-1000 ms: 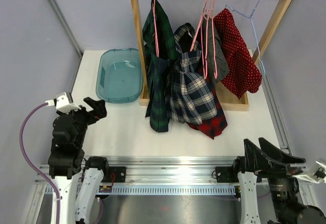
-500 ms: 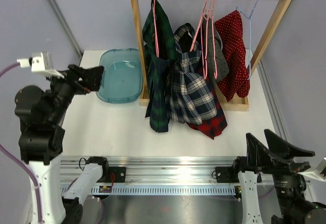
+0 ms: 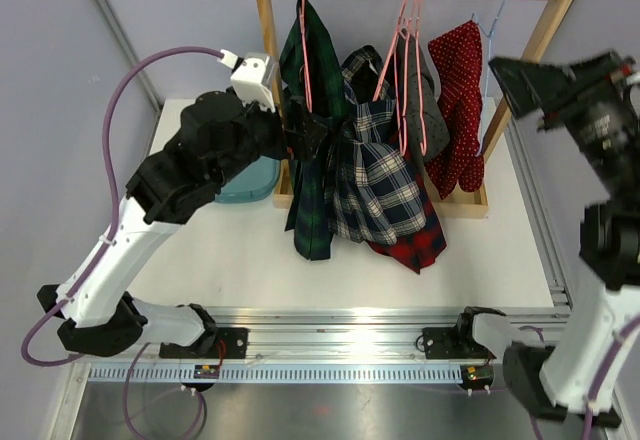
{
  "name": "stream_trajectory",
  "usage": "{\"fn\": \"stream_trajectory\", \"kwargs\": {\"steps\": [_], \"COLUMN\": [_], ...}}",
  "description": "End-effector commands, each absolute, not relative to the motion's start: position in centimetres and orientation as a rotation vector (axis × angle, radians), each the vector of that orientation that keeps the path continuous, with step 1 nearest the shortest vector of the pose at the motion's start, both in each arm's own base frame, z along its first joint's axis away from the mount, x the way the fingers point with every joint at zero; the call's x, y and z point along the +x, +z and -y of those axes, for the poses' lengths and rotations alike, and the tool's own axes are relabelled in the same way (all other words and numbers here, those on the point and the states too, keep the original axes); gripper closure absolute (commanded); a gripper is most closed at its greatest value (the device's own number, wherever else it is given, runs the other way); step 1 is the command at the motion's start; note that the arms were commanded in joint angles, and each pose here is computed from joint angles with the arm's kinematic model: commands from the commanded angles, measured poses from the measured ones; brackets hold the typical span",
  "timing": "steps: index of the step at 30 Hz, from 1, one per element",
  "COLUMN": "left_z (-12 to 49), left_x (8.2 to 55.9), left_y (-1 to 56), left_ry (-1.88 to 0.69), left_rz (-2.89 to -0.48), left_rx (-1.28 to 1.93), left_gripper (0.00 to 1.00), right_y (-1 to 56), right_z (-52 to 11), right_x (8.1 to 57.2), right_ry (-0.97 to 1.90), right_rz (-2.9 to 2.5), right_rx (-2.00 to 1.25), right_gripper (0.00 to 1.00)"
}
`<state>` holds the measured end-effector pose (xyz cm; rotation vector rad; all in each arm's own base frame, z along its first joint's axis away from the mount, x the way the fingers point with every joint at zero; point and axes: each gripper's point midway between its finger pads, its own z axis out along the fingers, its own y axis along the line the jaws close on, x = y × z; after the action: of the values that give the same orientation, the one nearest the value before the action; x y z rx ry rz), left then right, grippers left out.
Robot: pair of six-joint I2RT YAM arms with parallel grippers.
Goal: Remove the skirt from the hanger
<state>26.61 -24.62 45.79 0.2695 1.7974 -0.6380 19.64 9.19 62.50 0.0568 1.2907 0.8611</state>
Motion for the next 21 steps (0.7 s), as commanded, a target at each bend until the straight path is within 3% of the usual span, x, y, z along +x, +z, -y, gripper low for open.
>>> {"fn": "stream_trajectory", "kwargs": {"steps": [1, 6, 9, 13, 16, 21], "left_z": [23.6, 25.1, 25.5, 26.2, 26.4, 26.8], "left_x": [25.6, 24.8, 24.1, 23.5, 23.1, 23.0], "left_y": [47.8, 44.9, 44.6, 43.8, 43.7, 43.3], "left_ry": [-0.645, -0.648, -0.665, -0.625, -0.555, -0.505], "left_rz": [-1.711, -1.75, -1.744, -1.763, -1.767, -1.766], "left_rx": [0.199, 0.211, 0.203, 0.222, 0.235, 0.235], "left_gripper": [0.03, 0.03, 0.03, 0.03, 0.02, 0.02], "right_y": [67.1, 68.1, 66.5, 57.1, 52.1, 52.3], "right_z": [-10.8, -10.4, -9.6, -8.8, -9.3, -13.0], "right_x": [18.9, 23.4, 25.8, 30.9, 32.0, 29.0], "right_ry": [0.938, 0.982, 0.906, 0.527, 0.375, 0.563], "right_rz": [-1.23, -1.3, -1.348, -1.628, -1.737, -1.59], "right_rx": [-0.078, -0.014, 0.043, 0.128, 0.212, 0.113], "right_gripper": [0.14, 0.22, 0.21, 0.16, 0.18, 0.2]}}
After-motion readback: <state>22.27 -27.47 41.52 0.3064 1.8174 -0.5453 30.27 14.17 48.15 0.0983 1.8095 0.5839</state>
